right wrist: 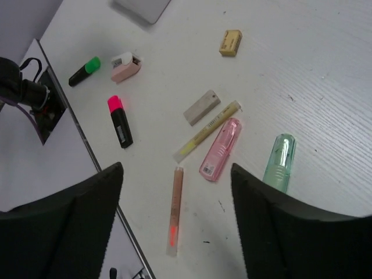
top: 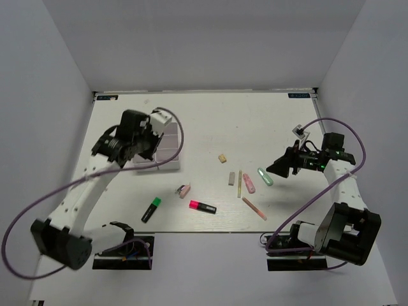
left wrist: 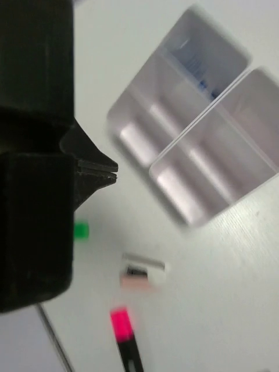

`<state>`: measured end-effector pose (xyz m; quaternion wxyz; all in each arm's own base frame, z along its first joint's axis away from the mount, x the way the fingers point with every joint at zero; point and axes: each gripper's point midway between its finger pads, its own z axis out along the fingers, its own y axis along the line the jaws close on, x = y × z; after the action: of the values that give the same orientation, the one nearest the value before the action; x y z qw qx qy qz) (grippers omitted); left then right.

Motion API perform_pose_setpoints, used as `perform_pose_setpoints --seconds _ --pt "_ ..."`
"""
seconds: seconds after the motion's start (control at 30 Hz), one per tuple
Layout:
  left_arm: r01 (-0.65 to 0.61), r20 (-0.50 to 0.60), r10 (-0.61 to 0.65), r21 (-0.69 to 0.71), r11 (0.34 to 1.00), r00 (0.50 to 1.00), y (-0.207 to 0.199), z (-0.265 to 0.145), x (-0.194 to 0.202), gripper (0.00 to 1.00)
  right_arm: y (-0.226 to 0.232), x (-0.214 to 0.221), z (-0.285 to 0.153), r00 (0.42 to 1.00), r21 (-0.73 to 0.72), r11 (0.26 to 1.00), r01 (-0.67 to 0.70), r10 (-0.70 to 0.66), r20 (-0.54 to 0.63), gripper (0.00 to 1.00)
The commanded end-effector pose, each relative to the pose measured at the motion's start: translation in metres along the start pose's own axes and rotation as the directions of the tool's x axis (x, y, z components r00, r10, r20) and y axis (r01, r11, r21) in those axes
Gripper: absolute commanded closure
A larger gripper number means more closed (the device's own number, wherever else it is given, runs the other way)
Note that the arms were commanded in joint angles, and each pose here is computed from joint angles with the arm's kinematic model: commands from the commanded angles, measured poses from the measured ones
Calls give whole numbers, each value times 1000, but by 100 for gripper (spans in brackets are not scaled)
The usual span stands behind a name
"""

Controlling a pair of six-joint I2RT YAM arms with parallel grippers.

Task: Sort the stationery into containers
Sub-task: Pick up the pen from the center of the board.

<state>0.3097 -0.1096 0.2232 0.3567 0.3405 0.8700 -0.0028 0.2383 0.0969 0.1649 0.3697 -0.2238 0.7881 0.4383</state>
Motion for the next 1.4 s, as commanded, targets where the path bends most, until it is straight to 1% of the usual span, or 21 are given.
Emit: perform_pose_setpoints --seconds 0.0,0.03,0.07,0.1,0.13,0.17,0.2,0.27,0.3,0.33,0.37,0.4,0.5,0.53,0.63,0.7,0.8,0.93,1.23,1.33,1.37 --pt "444 94 -458 138 885 884 -47 -18 4 100 -5 -5 0 1000 26 1000 17 -16 -25 16" --pt "522 6 -529 145 840 849 -65 -7 33 100 -9 -3 0 999 53 998 25 -22 -42 13" --pt "537 50 -547 137 832 836 -67 -18 37 98 -11 -5 3 997 52 997 58 -55 -46 13" --pt "543 34 -552 143 828 833 -78 -16 44 93 -13 -6 5 997 60 997 52 -49 -54 14" --pt "559 -44 -558 116 821 828 -93 -2 76 86 -17 -7 5 996 77 995 66 -61 -63 20" --pt "595 -24 -598 124 794 801 -104 -9 77 50 -19 -12 11 993 75 993 88 -81 -90 42" --pt "598 -21 -599 71 798 801 -104 -6 87 37 -20 -13 13 991 76 993 86 -78 -108 56" --pt "558 -42 -557 1 830 829 -121 -1 114 26 -17 -21 20 980 62 990 126 -115 -163 84" --pt "542 -44 -543 -30 840 838 -123 0 124 23 -14 -17 21 976 54 992 113 -101 -193 83" --pt "482 13 -484 -121 868 875 -115 -1 129 23 -14 -12 25 971 36 995 96 -85 -225 76" --pt "464 -8 -471 -160 871 882 -114 -2 139 20 -5 -15 31 963 6 992 123 -118 -241 63" --pt "456 -31 -470 -194 868 882 -116 1 146 20 -3 -11 32 958 2 993 120 -115 -264 42" --pt "351 -52 -383 -302 886 922 -114 -4 157 19 4 -4 44 947 -20 990 137 -137 -292 36" --pt "286 -48 -335 -421 861 941 -99 -1 156 17 6 -4 44 946 -18 989 147 -146 -289 36" --pt "214 -81 -296 -515 830 952 -93 0 160 16 9 7 49 944 -27 989 146 -147 -297 35" --pt "193 -111 -273 -463 865 956 -102 15 166 20 11 12 49 942 -30 990 137 -140 -306 35" --pt "294 -84 -339 -335 895 937 -119 42 169 34 12 16 47 939 -30 990 138 -141 -313 35" --pt "399 -76 -434 -280 873 897 -119 53 178 36 11 21 46 938 -25 988 153 -153 -310 34" --pt "508 -148 -529 -159 846 835 -141 75 201 34 9 20 46 939 -17 987 157 -155 -308 34" --pt "515 -197 -542 -174 840 817 -144 80 218 46 10 20 45 939 -16 988 156 -154 -306 34" --pt "513 -208 -542 -177 840 814 -145 80 222 61 8 21 45 940 -11 988 156 -152 -307 34"
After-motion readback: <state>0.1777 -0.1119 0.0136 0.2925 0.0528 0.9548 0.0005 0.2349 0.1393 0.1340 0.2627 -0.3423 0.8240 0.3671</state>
